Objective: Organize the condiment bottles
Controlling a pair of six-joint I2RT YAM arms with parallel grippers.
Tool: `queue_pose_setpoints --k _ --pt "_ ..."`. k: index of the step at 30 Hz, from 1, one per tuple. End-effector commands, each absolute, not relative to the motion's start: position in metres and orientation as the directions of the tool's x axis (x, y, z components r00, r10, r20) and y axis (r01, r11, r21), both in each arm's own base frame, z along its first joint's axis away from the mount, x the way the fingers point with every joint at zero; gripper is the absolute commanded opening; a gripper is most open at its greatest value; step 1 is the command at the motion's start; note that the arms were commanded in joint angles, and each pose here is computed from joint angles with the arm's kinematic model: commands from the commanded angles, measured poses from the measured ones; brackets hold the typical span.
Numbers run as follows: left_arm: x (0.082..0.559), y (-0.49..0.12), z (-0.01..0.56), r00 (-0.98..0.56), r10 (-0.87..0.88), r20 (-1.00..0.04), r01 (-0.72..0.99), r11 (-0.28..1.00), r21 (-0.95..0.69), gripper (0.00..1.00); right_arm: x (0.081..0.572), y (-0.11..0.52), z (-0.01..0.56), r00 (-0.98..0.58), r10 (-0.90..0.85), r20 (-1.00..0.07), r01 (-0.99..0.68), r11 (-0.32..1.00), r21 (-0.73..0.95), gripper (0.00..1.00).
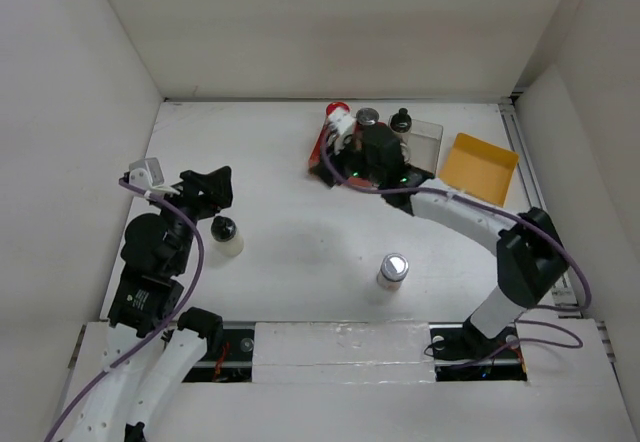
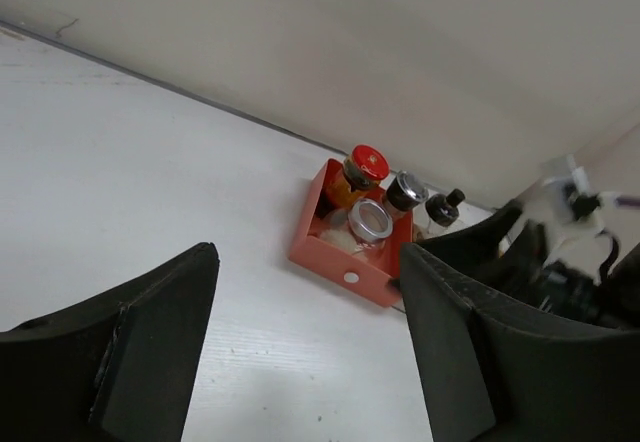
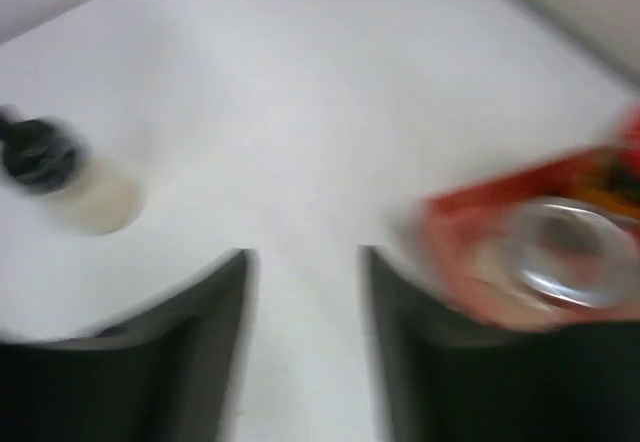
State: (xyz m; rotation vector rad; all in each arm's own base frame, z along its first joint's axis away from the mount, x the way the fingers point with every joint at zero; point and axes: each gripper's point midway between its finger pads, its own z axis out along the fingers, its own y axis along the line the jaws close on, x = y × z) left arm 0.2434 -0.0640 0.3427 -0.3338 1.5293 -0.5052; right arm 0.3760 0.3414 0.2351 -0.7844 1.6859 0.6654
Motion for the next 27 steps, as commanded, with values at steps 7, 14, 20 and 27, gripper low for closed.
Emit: queue_pose_setpoints --k 7,14,20,27 --pt "0.235 -0.036 0.367 0.105 -0.57 -0.815 0.041 0.821 -0.569 0.86 0.258 0.51 0.222 -0.014 -0.185 -0.983 -0.99 0.143 -0.012 1.0" --pt "0.23 -0.035 0.371 0.121 -0.575 -0.809 0.052 0.818 -0.573 0.98 0.262 0.556 0.187 -0.036 -0.207 -0.978 -0.996 0.092 0.017 1.0" --pt "0.229 -0.034 0.369 0.122 -0.575 -0.809 0.053 0.818 -0.573 0.98 0.271 0.583 0.17 -0.04 -0.217 -0.975 -0.996 0.081 0.022 1.0" --pt "0.231 -0.036 0.367 0.11 -0.566 -0.817 0.054 0.825 -0.563 0.98 0.261 0.603 0.166 -0.039 -0.205 -0.978 -0.999 0.021 0.036 1.0"
